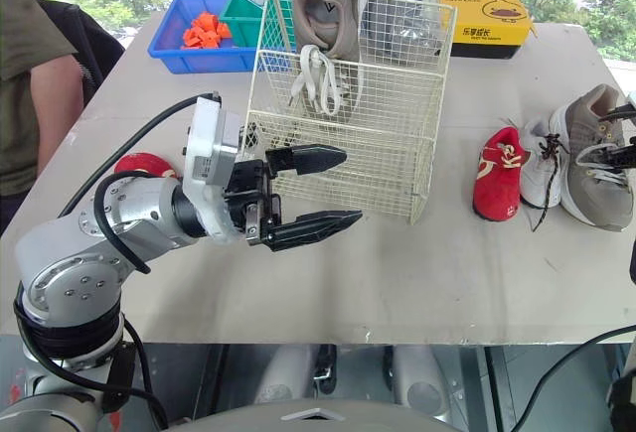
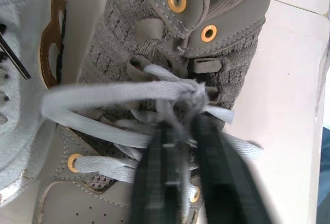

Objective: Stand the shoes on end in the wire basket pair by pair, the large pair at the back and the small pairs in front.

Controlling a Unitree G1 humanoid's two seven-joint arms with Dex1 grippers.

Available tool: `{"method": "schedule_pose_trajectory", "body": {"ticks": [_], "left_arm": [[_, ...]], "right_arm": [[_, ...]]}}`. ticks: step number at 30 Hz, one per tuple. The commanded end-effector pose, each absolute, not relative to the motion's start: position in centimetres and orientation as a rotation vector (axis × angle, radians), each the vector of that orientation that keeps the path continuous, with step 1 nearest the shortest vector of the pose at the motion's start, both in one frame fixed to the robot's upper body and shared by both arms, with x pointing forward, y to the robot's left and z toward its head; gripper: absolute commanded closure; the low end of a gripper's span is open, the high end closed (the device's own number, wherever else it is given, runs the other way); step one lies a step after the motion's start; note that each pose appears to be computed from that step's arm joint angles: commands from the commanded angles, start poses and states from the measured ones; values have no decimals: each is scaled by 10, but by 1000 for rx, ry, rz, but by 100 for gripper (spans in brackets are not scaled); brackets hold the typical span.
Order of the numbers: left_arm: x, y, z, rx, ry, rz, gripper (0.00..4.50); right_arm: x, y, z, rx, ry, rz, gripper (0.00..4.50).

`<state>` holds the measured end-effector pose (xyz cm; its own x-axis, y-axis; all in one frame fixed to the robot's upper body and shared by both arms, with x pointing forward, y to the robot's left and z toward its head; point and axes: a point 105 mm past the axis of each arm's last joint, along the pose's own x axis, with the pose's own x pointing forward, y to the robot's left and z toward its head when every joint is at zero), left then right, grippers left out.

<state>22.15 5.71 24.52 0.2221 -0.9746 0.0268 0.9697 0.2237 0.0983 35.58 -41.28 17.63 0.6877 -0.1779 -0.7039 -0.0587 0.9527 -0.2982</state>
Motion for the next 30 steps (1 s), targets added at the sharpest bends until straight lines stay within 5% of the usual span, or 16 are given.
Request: {"method": "schedule_pose_trajectory", "body": {"ticks": [1,10,17,20,27,30], "left_arm": [[216,54,252,80,-126,-1364,0],[219,49,255,79,-139,-1365,0],[222,43,258,69,-145,-1390,0],[223,41,258,64,-144,-1404,0],[224,43,258,44,-142,-1421,0],[222,44,256,38,-133,-1452,0]], "right_arm": [[351,-423,189,-305,775,-95,441],[355,-416,217,-146,591,-31,441],[344,-409,211,-189,669,70,441],[341,-418,203,-179,658,21,356],[336,-429,216,-198,584,-21,21],[334,-428,222,-175,561,16,6]]}}
